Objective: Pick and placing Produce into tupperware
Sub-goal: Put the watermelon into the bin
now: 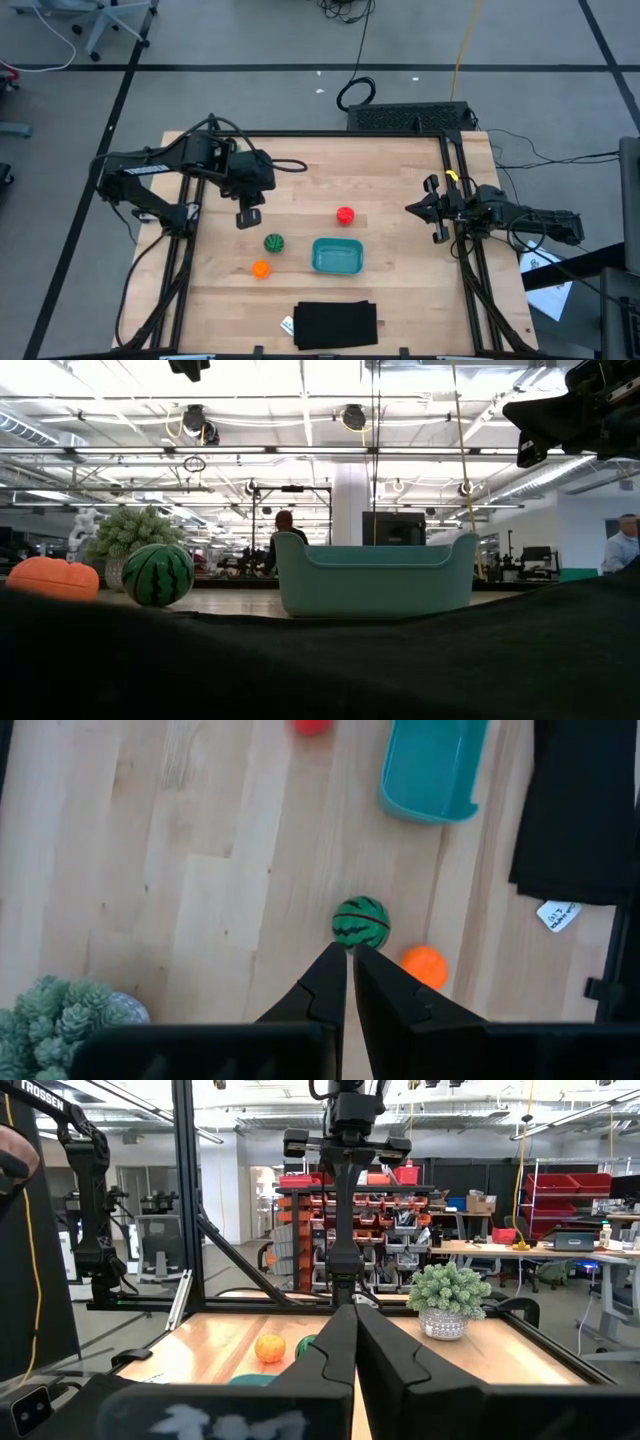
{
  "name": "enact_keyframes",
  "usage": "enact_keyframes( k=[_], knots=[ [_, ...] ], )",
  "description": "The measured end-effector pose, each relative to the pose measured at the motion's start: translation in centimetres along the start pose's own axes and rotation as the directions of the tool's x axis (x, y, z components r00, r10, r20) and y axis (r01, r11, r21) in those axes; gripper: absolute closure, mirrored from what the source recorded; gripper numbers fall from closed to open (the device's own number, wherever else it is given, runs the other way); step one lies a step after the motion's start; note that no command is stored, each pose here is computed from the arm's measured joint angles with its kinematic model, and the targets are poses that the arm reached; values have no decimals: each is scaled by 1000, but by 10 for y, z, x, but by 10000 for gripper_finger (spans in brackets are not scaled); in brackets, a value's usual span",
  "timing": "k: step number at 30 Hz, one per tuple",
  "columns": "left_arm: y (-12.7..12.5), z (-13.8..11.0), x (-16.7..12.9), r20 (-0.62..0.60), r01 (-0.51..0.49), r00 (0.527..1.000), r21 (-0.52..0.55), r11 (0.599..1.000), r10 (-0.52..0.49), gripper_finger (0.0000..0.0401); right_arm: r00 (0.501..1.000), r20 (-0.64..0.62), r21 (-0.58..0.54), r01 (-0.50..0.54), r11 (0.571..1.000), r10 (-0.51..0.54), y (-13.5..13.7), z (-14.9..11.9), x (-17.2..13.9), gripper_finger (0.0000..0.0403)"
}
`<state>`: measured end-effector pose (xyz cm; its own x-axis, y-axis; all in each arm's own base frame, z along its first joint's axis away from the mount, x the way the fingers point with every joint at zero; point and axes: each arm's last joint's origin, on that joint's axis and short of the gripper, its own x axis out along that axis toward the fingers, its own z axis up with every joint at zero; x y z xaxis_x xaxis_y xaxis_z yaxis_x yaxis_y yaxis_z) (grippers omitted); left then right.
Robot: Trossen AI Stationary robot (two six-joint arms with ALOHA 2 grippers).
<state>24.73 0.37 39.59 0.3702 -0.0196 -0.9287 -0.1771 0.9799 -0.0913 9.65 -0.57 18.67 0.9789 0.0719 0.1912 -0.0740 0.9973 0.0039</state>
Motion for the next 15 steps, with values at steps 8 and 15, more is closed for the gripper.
enact_keyframes(
  k=[8,15],
  knots=[
    [-6,-1,0,-6,33,999,8,999,-33,292,1000,0,0,0,1000,0,0,0,0,403],
    [-10,-1,0,-2,40,999,22,999,-40,136,1000,0,12,0,1000,0,0,0,0,403]
  ],
)
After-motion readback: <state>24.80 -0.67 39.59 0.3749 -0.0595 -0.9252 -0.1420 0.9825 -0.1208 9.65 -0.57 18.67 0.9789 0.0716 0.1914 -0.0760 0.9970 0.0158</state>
